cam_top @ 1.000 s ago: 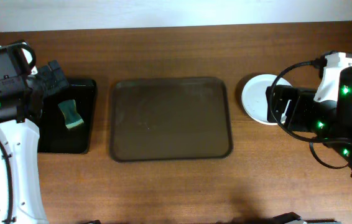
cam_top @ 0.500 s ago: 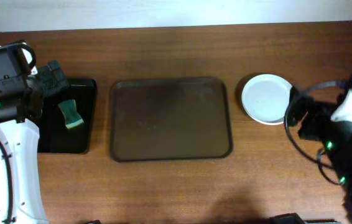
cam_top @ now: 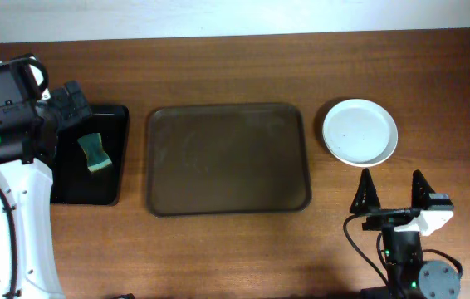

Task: Clean dirty plates on tray and stack at the side

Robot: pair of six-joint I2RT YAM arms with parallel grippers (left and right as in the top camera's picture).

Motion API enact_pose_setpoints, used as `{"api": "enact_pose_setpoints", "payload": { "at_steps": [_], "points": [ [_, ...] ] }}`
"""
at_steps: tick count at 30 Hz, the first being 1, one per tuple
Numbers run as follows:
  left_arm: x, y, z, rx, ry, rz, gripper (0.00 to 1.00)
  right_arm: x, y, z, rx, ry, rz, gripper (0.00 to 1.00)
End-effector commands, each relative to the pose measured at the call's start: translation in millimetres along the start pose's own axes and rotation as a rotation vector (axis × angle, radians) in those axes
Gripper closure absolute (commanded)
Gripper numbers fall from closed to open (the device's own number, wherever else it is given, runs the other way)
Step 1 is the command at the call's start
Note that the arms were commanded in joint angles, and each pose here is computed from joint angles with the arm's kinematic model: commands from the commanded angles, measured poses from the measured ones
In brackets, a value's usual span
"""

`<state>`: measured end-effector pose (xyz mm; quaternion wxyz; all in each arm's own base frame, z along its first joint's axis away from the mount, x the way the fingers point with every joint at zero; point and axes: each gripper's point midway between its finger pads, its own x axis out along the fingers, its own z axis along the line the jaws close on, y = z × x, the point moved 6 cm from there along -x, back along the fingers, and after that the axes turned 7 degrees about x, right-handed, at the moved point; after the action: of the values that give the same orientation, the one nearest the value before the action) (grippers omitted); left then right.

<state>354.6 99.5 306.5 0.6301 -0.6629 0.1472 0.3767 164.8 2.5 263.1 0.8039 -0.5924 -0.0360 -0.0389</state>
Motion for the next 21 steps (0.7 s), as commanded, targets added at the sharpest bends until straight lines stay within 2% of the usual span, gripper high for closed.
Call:
{"api": "enact_pose_setpoints", "payload": {
  "at_steps": [1,8,13,17,21],
  "points": [
    [0.8,-0.6,-0.9,0.003,0.004,0.0,0.01,-1.1,3.1,-1.6,-0.024,-0.015,-0.063,0.02],
    [0.8,-0.6,-0.9,0.003,0.004,0.0,0.01,10.2,35.8,-8.8,-0.018,-0.044,-0.121,0.02],
    [0.6,-0.6,-0.8,0.003,0.004,0.0,0.01,13.4,60.7,-17.6,-0.037,-0.044,-0.029,0.02],
    [0.8,-0.6,-0.9,0.003,0.004,0.0,0.01,10.6,98.8,-35.4,-0.044,0.042,0.18,0.02],
    [0.8,-0.6,-0.9,0.003,0.004,0.0,0.01,10.7,98.3,-35.2,-0.044,0.041,0.177,0.02]
  ]
}}
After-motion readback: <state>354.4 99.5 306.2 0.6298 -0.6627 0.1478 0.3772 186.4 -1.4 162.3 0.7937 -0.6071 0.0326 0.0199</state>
